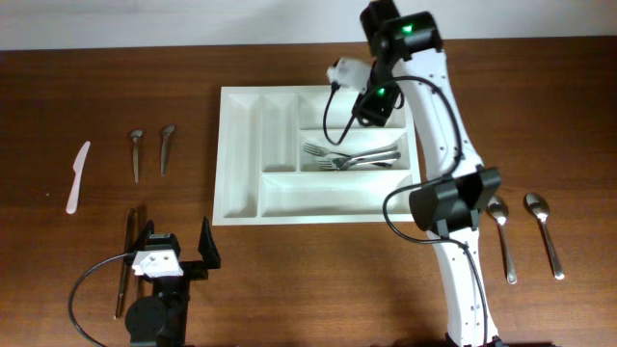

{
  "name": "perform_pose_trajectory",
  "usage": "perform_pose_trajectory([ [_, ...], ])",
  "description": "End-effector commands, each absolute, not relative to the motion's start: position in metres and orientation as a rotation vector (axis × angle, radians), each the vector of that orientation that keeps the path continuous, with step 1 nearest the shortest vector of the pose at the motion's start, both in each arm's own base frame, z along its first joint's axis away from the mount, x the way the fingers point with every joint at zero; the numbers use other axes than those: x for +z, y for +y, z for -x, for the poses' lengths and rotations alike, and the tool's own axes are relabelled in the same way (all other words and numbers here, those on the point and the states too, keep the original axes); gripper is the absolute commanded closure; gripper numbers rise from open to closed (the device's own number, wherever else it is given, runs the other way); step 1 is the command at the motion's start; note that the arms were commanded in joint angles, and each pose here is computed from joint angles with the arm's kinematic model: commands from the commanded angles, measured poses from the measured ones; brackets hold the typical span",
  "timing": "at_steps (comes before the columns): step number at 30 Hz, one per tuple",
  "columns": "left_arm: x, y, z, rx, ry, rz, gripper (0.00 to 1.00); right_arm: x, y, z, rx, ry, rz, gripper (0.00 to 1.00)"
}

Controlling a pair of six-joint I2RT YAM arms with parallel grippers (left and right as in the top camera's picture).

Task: Pack container
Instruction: 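Lower the fork onto the other forks and open the right gripper, then move the right gripper down to the silver spoons and align over one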

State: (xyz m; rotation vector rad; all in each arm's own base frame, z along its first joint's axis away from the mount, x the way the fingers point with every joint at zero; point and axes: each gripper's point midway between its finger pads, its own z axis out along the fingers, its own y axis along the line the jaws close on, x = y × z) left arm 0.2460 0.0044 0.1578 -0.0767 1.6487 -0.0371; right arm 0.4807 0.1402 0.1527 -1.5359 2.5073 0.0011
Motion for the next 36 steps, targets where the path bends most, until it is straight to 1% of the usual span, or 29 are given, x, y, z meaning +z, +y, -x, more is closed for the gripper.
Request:
perform_pose_trajectory([
  [1,0.156,0.004,-0.246,-0.033,1.649,0.067,0.01,0.225,0.115,-0.481,-0.120,2.524,1.181,0.26],
  [2,0.156,0.004,-0.246,-0.033,1.649,0.067,0.01,0.239,0.108,-0.479,-0.126,2.521,1.114,0.23],
  [4,0.156,0.004,-0.246,-0.033,1.649,0.067,0.01,0.263,0.092,-0.475,-0.154,2.531,0.958,0.06],
  [5,0.156,0.004,-0.246,-0.033,1.649,0.067,0.01,0.275,0.081,-0.473,-0.173,2.538,0.864,0.01],
  [10,0.156,0.004,-0.246,-0.033,1.649,0.067,0.01,0.326,0.033,-0.456,-0.180,2.520,0.504,0.01],
  [13,0.156,0.004,-0.246,-0.033,1.649,0.067,0.01,0.339,0.007,-0.441,-0.190,2.534,0.393,0.01],
  [15,0.156,0.004,-0.246,-0.033,1.649,0.067,0.01,0.338,-0.007,-0.426,-0.198,2.574,0.358,0.01],
  [17,0.156,0.004,-0.246,-0.033,1.649,0.067,0.01,0.330,-0.021,-0.408,-0.200,2.636,0.317,0.01],
  [21,0.156,0.004,-0.246,-0.033,1.649,0.067,0.01,0.301,-0.039,-0.365,-0.169,2.797,0.266,0.01],
  [27,0.156,0.004,-0.246,-0.033,1.649,0.067,0.01,0.236,-0.056,-0.312,-0.083,3.066,0.208,0.01],
  [33,0.156,0.004,-0.246,-0.033,1.649,0.067,0.01,0.166,-0.080,-0.295,-0.032,3.203,0.163,0.01],
  [36,0.156,0.004,-0.246,-0.033,1.649,0.067,0.01,0.138,-0.093,-0.289,-0.016,3.227,0.085,0.01],
])
